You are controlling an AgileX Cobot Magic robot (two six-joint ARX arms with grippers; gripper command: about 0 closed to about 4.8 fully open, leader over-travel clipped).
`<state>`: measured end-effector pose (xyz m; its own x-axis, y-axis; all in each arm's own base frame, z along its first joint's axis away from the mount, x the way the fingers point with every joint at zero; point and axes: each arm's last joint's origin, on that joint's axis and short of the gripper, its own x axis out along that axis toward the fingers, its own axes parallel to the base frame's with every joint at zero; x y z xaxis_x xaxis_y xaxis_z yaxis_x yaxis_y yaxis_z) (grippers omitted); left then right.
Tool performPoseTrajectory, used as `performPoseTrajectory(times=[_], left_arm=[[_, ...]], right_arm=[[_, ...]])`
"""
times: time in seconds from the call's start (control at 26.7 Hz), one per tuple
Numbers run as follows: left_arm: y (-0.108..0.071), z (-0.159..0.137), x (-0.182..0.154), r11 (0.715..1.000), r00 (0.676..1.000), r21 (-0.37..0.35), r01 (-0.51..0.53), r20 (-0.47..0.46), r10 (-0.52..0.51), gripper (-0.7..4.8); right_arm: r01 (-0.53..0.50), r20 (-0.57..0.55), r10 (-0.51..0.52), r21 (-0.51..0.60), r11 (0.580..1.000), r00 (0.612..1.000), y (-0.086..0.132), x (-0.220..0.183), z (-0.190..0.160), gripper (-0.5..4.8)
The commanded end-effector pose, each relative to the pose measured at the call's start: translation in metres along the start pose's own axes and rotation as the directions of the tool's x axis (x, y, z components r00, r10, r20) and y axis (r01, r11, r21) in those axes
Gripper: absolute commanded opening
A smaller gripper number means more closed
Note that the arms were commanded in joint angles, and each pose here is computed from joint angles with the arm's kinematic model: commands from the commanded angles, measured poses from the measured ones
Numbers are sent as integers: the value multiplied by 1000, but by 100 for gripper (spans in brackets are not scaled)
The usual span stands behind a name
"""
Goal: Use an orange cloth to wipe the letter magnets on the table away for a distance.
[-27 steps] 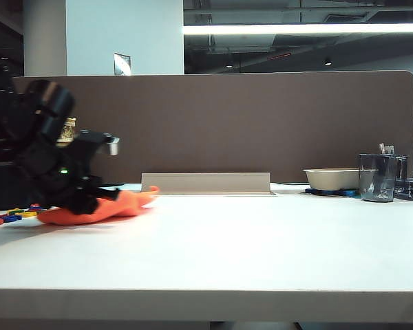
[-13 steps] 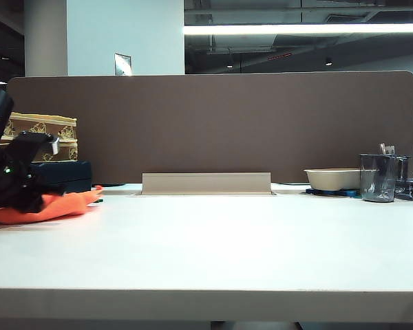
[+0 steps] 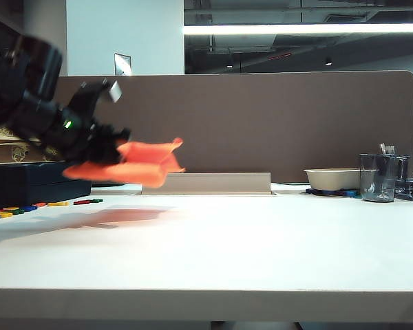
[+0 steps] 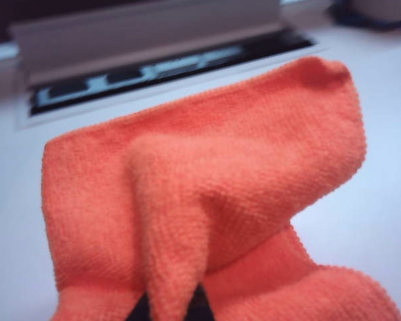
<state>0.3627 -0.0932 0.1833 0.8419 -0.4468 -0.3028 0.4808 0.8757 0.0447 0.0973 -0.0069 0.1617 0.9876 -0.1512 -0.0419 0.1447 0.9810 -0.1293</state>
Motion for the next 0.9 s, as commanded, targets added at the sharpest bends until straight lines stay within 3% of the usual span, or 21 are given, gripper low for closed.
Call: performPoseTrajectory(times=[0.04, 0.3, 0.6, 0.75, 0.82, 0.9], left_arm=[[-21, 17, -7, 998, 998, 20, 54, 26, -55, -6], [-62, 31, -12, 988, 989, 47, 148, 18, -149, -6], [-110, 13, -15, 960, 943, 35, 279, -197, -267, -6], [-131, 10, -18, 939, 919, 46, 340, -229, -321, -5], [-135, 10, -18, 936, 916, 48, 349, -228, -330, 46], [-137, 10, -19, 932, 911, 47, 360, -231, -341, 187]], right_arm=[[3, 25, -4, 4, 1000, 1000, 0, -1, 2, -1], [4, 25, -4, 4, 1000, 1000, 0, -1, 2, -1], [4, 25, -4, 4, 1000, 1000, 0, -1, 2, -1], [4, 25, -4, 4, 1000, 1000, 0, -1, 2, -1], [4, 25, -4, 4, 1000, 1000, 0, -1, 2, -1], [4, 25, -4, 4, 1000, 1000, 0, -1, 2, -1]])
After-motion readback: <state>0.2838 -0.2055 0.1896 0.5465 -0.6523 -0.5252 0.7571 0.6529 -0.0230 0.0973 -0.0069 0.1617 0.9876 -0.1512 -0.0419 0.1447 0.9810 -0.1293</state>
